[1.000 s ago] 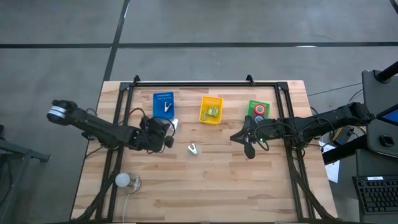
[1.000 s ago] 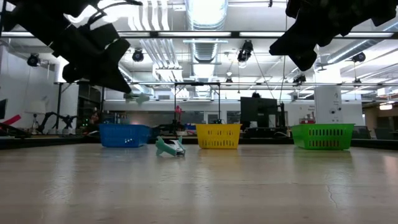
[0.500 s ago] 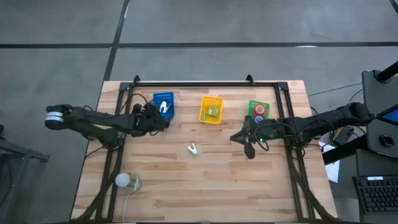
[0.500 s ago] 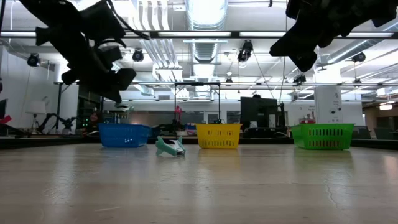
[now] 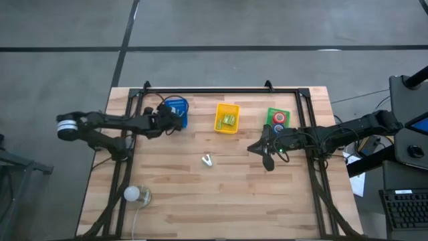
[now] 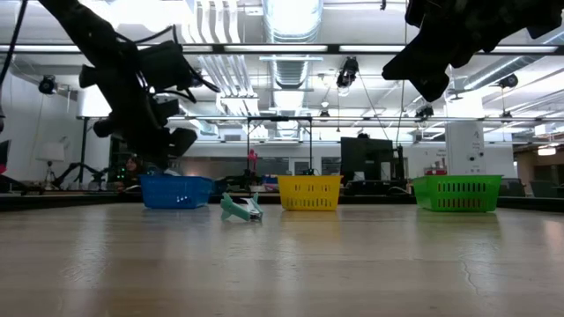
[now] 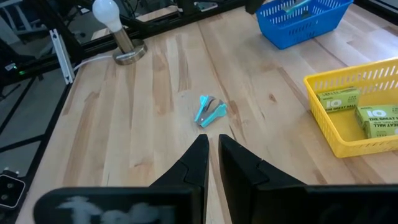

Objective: Pick and place Stapler, Stapler remover, tape
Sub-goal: Put the left light blue staple remover into the blue bin, then put the light blue staple remover into the blue bin

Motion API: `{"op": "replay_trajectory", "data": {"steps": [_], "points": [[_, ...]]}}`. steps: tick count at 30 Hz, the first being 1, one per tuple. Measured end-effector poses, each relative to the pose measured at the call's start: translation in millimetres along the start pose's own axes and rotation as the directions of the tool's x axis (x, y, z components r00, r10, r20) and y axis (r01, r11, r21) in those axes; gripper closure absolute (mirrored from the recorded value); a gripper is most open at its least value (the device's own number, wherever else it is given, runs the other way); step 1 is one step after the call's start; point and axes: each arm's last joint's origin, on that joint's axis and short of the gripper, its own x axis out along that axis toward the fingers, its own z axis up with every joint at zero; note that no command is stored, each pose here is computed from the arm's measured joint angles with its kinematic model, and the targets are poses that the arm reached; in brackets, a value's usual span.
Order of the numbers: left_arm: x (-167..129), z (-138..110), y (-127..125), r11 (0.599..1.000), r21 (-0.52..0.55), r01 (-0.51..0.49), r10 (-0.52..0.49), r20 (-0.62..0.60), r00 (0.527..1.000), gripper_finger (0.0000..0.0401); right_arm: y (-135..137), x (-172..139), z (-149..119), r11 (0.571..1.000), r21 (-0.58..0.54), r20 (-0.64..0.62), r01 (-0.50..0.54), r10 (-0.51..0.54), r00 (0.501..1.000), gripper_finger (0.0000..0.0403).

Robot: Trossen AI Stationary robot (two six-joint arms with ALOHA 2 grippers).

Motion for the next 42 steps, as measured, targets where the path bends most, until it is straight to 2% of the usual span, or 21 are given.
{"op": "replay_trajectory", "data": {"steps": [9, 14, 17, 22, 25, 27, 30, 33, 36, 39, 42], "points": [[8, -2, -4, 1.0, 0.031, -0.006, 0.007, -0.011, 1.0, 0.037, 0, 0, -1, 1.0, -0.001, -0.003, 0.001, -0.001, 1.0, 0.0369], [8, 0, -5, 0.999, 0.041, 0.0, 0.0, 0.001, 1.0, 0.0333, 0, 0, -1, 1.0, -0.001, -0.004, 0.002, -0.002, 1.0, 0.0369], [7, 2, -7, 0.996, 0.087, 0.01, -0.011, 0.012, 1.0, 0.0307, -1, 0, -1, 1.0, -0.001, -0.004, 0.002, -0.002, 1.0, 0.0369], [-7, 12, -16, 0.984, 0.151, 0.089, -0.1, 0.061, 0.993, 0.0281, -1, 0, -1, 1.0, -0.001, -0.004, 0.002, -0.002, 1.0, 0.0369], [-19, 14, -24, 0.955, 0.245, 0.167, -0.193, 0.083, 0.978, 0.0276, -1, 0, -1, 1.0, -0.012, -0.006, 0.002, -0.003, 1.0, 0.0369], [-29, 14, -30, 0.913, 0.333, 0.237, -0.28, 0.085, 0.956, 0.0276, -1, 0, -1, 1.0, -0.015, -0.005, 0.003, -0.003, 1.0, 0.0369], [-44, 8, -40, 0.801, 0.479, 0.36, -0.434, 0.049, 0.9, 0.028, -1, 0, -1, 1.0, -0.015, -0.006, 0.003, -0.003, 1.0, 0.0369], [-59, -3, -50, 0.638, 0.599, 0.484, -0.579, -0.04, 0.814, 0.0286, -1, 0, -2, 1.0, -0.015, -0.006, 0.003, -0.003, 1.0, 0.0369], [-74, -14, -60, 0.483, 0.654, 0.583, -0.693, -0.121, 0.71, 0.0292, -1, 0, -1, 1.0, -0.015, -0.006, 0.003, -0.003, 1.0, 0.0369], [-90, -22, -68, 0.398, 0.661, 0.636, -0.764, -0.144, 0.628, 0.0297, -1, 0, -1, 1.0, -0.015, -0.005, 0.003, -0.003, 1.0, 0.0369], [-102, -26, -72, 0.359, 0.688, 0.631, -0.801, -0.12, 0.587, 0.0302, -1, 0, -1, 1.0, -0.012, -0.005, 0.003, -0.003, 1.0, 0.0369]]}}
